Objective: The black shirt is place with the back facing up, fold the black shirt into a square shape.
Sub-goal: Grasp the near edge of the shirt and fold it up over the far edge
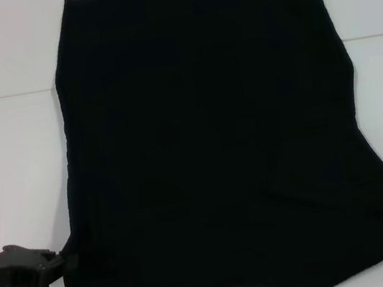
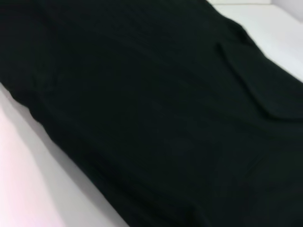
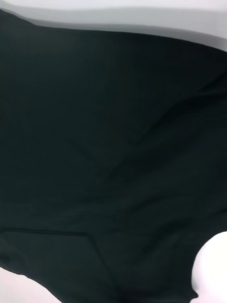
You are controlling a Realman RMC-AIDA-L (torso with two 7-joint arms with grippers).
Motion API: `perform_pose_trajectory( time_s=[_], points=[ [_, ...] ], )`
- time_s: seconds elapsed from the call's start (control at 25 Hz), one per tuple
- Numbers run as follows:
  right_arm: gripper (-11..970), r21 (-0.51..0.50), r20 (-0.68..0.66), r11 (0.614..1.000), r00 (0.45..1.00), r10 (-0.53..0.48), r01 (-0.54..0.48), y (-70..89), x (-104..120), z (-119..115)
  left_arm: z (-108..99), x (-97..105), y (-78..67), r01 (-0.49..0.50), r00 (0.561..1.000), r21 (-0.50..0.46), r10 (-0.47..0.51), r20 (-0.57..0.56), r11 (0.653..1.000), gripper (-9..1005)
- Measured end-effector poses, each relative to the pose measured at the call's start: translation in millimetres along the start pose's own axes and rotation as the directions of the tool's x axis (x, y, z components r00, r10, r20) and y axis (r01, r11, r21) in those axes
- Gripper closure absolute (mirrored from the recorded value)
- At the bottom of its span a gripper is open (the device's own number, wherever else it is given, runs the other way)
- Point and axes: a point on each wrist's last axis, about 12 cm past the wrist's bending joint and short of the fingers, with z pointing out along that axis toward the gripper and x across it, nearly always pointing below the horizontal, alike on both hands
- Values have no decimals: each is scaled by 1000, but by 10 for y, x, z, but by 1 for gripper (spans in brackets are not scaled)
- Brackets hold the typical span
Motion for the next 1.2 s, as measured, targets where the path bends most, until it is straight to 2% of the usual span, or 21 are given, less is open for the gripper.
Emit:
perform_pose_trajectory(
  time_s=[0.16, 0.44, 1.2],
  points=[
    [957, -23, 17, 1000, 1000, 1, -1, -13, 80, -35, -105, 41, -65, 40, 999, 75, -40, 2, 996, 976],
    [956, -48, 45, 999, 999, 5, -3, -54, 273, -74, -260, 148, -116, 96, 994, 140, -101, 30, 986, 976],
    [956, -100, 71, 994, 996, 54, -47, -134, 973, -257, -442, 645, -338, 217, 974, 244, -226, 8, 945, 976]
  ],
)
